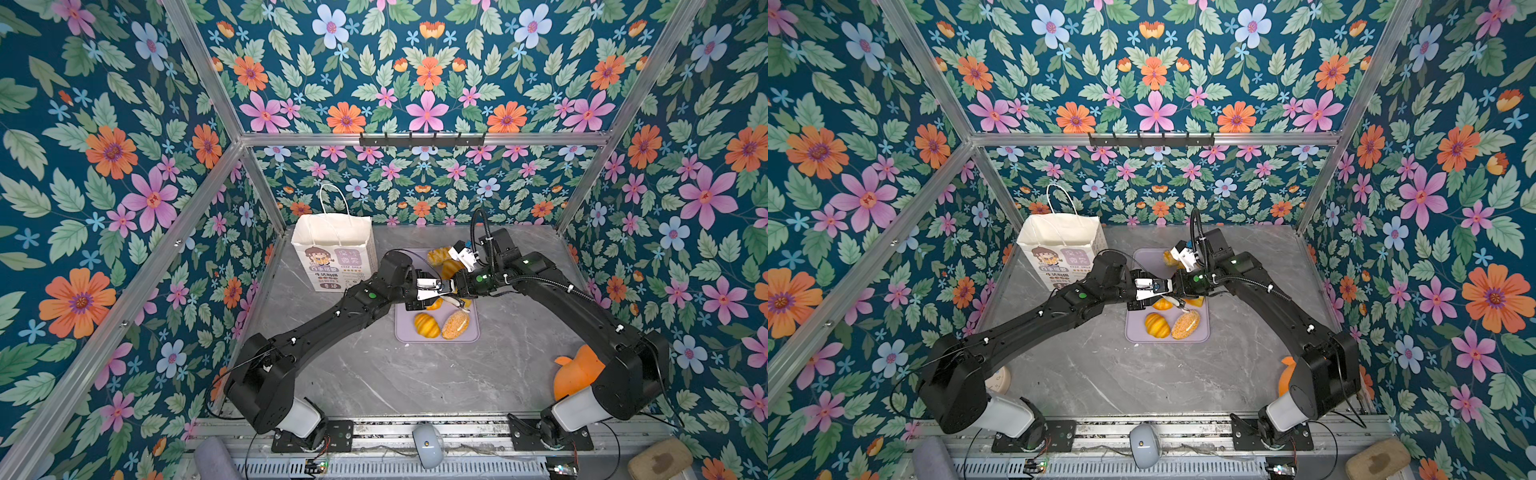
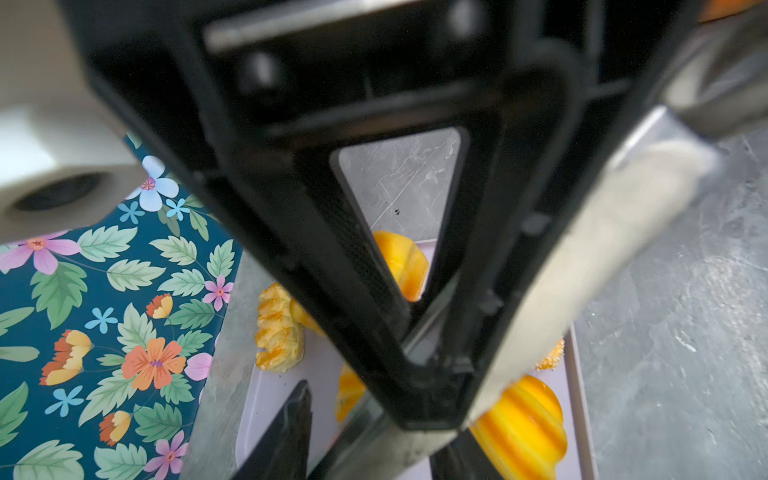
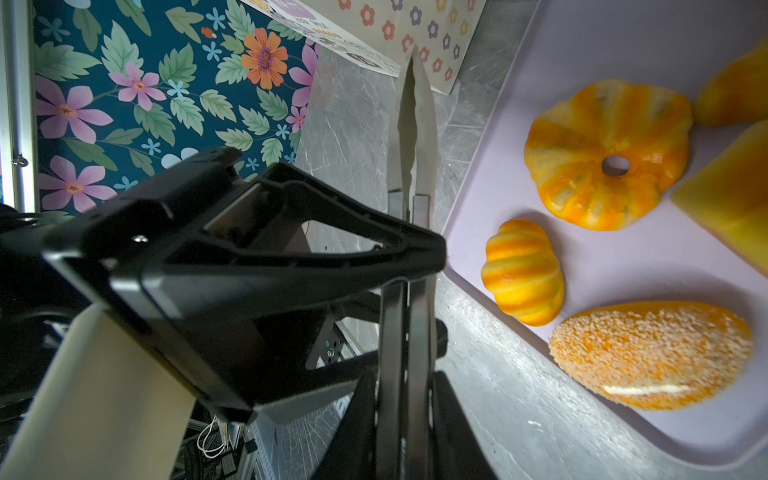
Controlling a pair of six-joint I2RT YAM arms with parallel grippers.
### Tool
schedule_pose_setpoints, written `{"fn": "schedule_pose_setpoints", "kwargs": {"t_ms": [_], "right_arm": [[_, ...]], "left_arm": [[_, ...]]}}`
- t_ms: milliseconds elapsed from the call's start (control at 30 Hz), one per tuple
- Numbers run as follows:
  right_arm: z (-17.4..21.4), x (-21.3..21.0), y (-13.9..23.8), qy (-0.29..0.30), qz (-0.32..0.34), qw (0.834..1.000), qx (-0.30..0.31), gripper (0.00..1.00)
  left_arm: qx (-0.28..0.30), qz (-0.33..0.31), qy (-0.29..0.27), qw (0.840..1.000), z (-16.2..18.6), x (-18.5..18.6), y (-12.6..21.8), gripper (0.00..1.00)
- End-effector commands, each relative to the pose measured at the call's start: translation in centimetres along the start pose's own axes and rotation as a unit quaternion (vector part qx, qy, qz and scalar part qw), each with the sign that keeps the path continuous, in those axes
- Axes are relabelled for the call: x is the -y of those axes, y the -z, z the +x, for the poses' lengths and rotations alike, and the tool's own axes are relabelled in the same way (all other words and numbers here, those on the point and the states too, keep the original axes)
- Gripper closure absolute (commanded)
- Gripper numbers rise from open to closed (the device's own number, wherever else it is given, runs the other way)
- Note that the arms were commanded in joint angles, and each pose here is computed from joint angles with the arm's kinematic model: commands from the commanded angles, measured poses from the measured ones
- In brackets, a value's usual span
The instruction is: Place the fake bread into the paper bag
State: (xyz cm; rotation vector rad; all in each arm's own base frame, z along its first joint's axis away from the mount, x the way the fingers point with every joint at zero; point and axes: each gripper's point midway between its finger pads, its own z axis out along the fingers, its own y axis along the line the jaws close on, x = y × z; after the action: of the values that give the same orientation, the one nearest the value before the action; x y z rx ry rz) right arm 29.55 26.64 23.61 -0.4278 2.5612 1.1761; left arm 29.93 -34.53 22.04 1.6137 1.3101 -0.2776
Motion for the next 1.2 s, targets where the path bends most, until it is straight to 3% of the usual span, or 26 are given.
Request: {"fn": "schedule_pose_setpoints", "kwargs": {"t_ms": [0, 333, 567, 833, 1167], "right_arm": [[0.4, -0.7, 0.5, 0.014, -0.006, 1.000, -0.006, 0.78], [1.0, -0.9, 1.0, 0.019, -0.003, 1.000, -0.016, 0.78], [1.5, -1.3, 1.0, 0.021, -0.012, 0.999, -0.022, 0.73], [3.0, -1.5, 1.1, 0.027, -0.016, 0.998, -0.047, 0.58], [4.2, -1.9, 1.1, 0.037, -0.034, 0.996, -0.076, 0.52]], "left_arm": [[-0.020, -0.005, -0.011, 1.000, 0.9, 0.0, 0.1, 0.52], [-0.024, -0.002, -0.017, 1.000, 0.7, -0.1, 0.3, 0.75], [-0.006, -0.007, -0.017, 1.000, -0.2, -0.3, 0.9, 0.82], [-0.015, -0.020, -0.023, 0.999, -0.4, -0.9, 1.7, 0.84], [-0.024, 0.007, -0.068, 0.997, -1.4, 0.4, 2.6, 0.88]]}}
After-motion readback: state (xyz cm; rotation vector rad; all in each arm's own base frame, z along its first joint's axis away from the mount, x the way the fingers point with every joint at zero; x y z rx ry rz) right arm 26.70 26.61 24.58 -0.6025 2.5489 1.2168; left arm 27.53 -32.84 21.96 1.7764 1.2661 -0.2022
